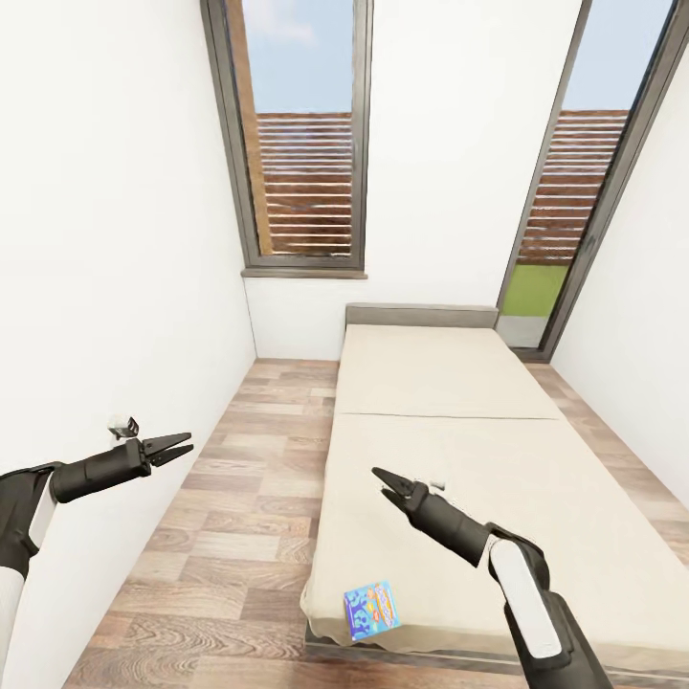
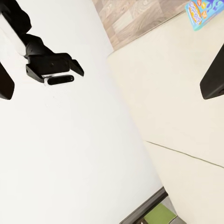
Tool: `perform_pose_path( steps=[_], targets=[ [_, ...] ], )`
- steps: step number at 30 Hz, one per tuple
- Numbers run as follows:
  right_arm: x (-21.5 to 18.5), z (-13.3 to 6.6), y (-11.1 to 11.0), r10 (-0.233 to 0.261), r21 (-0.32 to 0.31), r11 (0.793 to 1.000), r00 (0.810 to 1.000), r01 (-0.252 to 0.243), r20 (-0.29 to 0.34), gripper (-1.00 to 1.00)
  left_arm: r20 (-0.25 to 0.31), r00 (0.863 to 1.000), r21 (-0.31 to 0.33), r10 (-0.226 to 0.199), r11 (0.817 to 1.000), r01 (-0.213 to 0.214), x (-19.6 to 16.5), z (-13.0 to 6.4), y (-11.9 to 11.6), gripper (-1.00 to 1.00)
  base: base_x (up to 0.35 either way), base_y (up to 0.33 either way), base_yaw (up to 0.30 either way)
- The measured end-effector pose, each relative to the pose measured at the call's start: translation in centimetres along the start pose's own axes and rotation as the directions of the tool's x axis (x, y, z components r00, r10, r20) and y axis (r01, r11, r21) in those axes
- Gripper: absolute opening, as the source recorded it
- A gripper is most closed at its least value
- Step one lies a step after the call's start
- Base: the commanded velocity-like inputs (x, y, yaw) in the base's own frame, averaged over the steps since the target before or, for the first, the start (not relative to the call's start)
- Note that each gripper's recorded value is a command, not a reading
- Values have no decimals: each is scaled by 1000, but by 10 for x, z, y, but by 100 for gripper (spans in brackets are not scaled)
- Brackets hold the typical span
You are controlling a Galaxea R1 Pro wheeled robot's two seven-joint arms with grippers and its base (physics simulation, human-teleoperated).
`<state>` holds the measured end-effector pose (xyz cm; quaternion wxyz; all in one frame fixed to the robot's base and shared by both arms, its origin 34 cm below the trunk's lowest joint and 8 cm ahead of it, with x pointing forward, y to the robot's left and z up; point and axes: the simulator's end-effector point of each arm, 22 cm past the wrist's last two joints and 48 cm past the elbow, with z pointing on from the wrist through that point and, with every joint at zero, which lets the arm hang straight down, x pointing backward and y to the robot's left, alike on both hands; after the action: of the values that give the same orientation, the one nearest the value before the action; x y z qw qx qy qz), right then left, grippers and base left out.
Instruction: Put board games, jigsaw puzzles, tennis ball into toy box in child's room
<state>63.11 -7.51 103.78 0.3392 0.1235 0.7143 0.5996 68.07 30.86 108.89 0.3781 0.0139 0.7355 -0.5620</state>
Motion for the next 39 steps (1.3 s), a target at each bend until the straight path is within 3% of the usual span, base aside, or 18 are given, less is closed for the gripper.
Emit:
perform_pose_path(
  steps=[4,8,15,21,25,29,35,39],
  targets=[
    [33,-26,-34,88,55,995,996,-87,-8,100,0,1000,-2,0,1000,0,0,-1,0,100,0,0,0],
    [57,-51,-56,144,96,985,990,-142,-9,100,0,1000,0,0,1000,0,0,0,0,100,0,0,0],
    [76,-73,-75,195,109,975,981,-192,-17,100,0,1000,1,0,1000,0,0,0,0,100,0,0,0],
    [118,-92,-119,315,190,933,949,-304,-28,100,1,1000,1,0,1000,0,0,0,0,100,0,0,0],
    [136,-100,-140,362,231,909,932,-348,-20,100,1,1000,0,0,1000,0,0,-1,0,100,0,0,0],
    [147,-107,-159,373,266,893,928,-363,11,100,1,1000,0,0,1000,0,0,-1,0,100,0,0,0],
    [164,-124,-199,353,343,867,931,-362,93,100,1,1000,0,0,1000,0,-1,-1,0,100,0,0,0],
    [170,-133,-215,332,374,857,935,-356,127,100,0,1000,1,0,1000,0,0,0,0,100,0,0,0]
  ],
)
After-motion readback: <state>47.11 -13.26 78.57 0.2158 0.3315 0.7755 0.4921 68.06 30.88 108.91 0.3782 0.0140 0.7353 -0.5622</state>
